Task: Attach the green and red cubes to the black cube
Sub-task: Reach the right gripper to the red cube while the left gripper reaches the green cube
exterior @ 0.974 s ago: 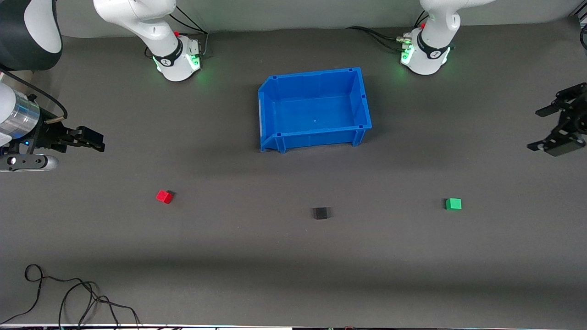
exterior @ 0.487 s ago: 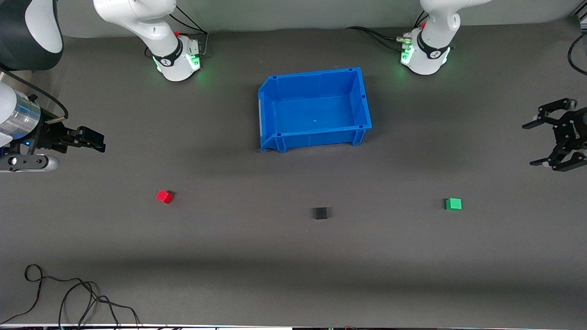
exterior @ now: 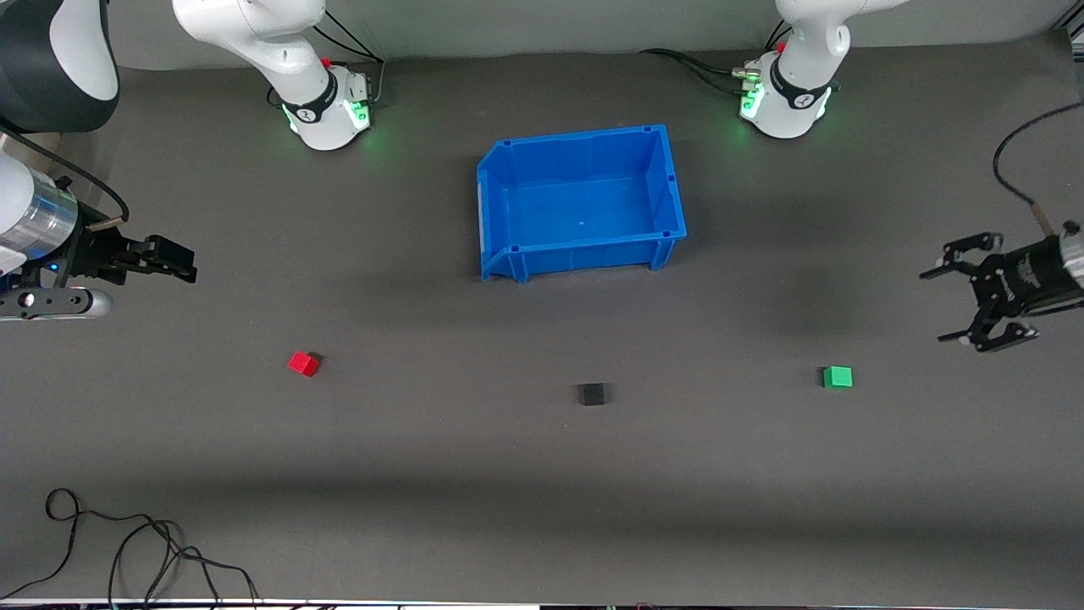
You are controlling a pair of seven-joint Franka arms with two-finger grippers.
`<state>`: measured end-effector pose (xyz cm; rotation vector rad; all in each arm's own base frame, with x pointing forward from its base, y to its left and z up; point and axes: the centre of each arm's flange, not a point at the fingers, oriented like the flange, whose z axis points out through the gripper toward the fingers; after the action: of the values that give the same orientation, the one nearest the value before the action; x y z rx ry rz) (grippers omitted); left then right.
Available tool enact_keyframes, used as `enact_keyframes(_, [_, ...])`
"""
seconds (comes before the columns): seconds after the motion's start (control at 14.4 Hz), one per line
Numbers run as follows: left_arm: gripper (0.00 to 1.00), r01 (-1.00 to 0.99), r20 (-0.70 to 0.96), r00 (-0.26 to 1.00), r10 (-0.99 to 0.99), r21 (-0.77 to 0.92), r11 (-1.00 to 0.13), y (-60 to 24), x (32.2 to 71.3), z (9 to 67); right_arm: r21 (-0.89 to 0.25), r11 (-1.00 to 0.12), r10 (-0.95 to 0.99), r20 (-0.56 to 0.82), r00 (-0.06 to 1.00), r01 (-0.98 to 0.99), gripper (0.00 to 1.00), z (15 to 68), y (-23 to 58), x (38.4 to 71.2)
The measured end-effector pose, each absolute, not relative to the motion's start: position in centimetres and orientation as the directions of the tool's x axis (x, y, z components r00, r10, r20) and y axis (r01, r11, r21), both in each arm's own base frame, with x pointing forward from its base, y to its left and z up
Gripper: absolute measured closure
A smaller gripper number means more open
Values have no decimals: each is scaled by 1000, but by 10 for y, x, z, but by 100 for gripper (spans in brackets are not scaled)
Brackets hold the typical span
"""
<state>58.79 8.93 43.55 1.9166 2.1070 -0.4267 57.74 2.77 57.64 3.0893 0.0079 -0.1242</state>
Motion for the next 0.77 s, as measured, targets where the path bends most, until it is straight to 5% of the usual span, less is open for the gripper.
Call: enact_keyframes(0.77, [0, 1000, -495, -11, 869, 6, 16, 125, 611, 298, 56, -998, 13, -85, 996, 18, 0, 541, 35, 602])
